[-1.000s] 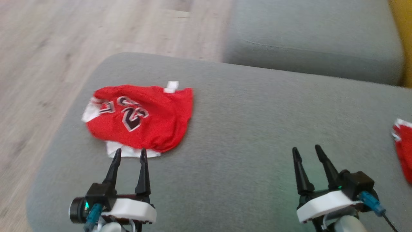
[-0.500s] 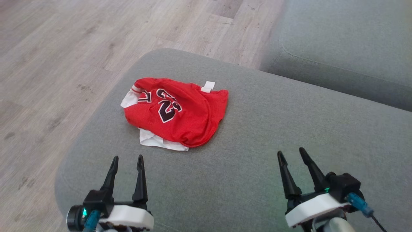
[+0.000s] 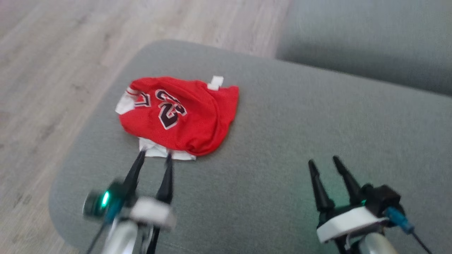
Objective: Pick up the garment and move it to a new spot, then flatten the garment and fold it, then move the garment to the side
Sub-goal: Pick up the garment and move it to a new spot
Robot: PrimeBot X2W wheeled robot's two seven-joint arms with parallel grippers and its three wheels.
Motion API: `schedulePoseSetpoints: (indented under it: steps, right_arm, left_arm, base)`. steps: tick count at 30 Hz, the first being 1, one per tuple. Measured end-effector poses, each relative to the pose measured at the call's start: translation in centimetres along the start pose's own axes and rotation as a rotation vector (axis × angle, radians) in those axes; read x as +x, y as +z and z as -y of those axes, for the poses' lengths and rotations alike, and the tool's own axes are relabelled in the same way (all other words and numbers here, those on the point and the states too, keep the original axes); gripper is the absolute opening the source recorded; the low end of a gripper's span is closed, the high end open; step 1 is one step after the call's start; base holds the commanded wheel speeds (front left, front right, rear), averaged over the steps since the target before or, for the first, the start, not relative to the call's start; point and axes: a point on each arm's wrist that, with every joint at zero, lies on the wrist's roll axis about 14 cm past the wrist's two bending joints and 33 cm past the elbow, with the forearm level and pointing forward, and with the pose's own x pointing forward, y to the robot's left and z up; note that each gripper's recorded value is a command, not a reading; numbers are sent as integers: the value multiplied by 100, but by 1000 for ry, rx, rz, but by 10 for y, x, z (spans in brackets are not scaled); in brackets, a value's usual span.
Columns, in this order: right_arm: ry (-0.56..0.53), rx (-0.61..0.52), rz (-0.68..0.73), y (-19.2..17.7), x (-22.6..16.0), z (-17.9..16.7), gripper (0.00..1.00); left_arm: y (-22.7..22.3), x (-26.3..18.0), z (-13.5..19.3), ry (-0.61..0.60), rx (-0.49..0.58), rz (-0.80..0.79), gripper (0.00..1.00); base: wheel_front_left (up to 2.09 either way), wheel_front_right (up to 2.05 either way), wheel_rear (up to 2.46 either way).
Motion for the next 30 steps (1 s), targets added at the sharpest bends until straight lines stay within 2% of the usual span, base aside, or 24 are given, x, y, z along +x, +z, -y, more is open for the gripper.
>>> schedulePoseSetpoints:
  steps: [5, 7, 12, 17, 23, 24, 30]
  right_arm:
    - [-50, 0, 26, 6, 13, 24, 100]
    - [-70, -3, 51, 13, 21, 36, 100]
    - [-126, 17, 84, 17, 31, 64, 100]
    - [-193, 26, 103, 18, 32, 95, 100]
    - [-275, 51, 103, 13, 21, 125, 100]
    - [-301, 53, 92, 8, 14, 133, 100]
    - [-359, 63, 84, 3, 2, 151, 100]
  left_arm:
    - [22, 57, 35, -173, 109, -46, 100]
    - [21, 84, 49, -239, 175, -127, 100]
    - [-5, 130, 69, -326, 243, -339, 100]
    - [-43, 158, 83, -382, 232, -567, 100]
    - [-81, 182, 78, -385, 231, -774, 100]
    - [-92, 187, 77, -389, 258, -835, 100]
    - [-103, 207, 89, -406, 237, -898, 100]
  base:
    - [0, 0, 0]
    - [0, 0, 0]
    - [0, 0, 0]
    - [0, 0, 0]
    - [0, 0, 0]
    - [0, 0, 0]
    - [0, 0, 0]
